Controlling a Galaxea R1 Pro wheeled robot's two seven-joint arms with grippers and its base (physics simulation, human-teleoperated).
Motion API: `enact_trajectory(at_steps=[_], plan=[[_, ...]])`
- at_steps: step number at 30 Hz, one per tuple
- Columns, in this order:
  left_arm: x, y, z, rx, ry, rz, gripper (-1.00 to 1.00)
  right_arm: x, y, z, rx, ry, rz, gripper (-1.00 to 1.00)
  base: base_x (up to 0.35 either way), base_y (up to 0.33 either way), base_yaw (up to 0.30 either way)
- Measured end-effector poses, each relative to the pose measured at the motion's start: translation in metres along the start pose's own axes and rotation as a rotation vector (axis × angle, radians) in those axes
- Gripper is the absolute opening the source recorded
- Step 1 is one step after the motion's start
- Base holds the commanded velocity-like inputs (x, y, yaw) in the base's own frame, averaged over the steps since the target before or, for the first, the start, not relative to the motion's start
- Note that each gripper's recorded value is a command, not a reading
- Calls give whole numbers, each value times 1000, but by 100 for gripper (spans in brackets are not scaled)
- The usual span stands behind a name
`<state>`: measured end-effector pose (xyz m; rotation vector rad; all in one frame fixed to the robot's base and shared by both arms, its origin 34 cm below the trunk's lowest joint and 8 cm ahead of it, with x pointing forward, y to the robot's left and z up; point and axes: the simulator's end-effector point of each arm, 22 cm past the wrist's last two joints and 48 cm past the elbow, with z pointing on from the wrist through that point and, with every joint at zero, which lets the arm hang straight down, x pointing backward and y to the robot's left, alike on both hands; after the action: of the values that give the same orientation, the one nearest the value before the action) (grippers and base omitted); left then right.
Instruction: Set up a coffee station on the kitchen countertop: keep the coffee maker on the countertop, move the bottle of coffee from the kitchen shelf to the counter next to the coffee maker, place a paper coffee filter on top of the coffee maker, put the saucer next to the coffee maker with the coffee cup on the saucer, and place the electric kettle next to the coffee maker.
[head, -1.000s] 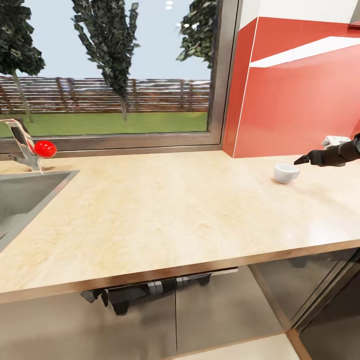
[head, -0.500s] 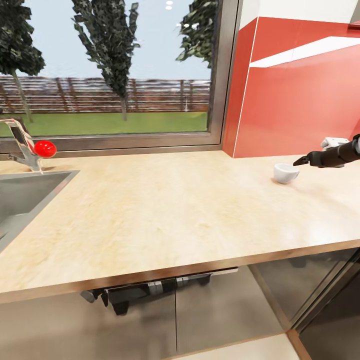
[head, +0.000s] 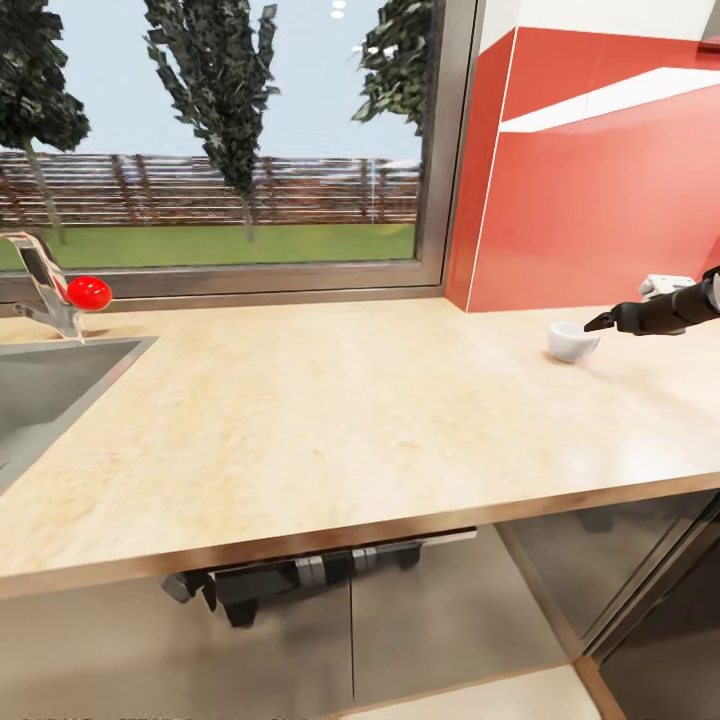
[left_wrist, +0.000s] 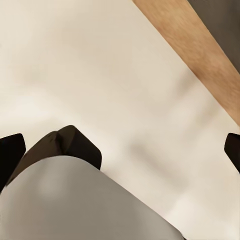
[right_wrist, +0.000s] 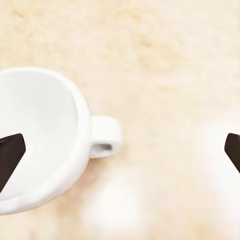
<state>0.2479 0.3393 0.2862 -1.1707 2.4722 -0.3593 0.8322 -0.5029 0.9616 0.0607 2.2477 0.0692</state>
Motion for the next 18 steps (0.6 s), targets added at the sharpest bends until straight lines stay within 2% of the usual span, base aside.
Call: enact_trajectory(at_steps=[5,18], plan=[[4,5,9,0,0,0,100,10,0,5,0,0,0,100,0,0,0],[4,5,9,0,0,0,100,10,0,5,-1,1,0,100,0,0,0]])
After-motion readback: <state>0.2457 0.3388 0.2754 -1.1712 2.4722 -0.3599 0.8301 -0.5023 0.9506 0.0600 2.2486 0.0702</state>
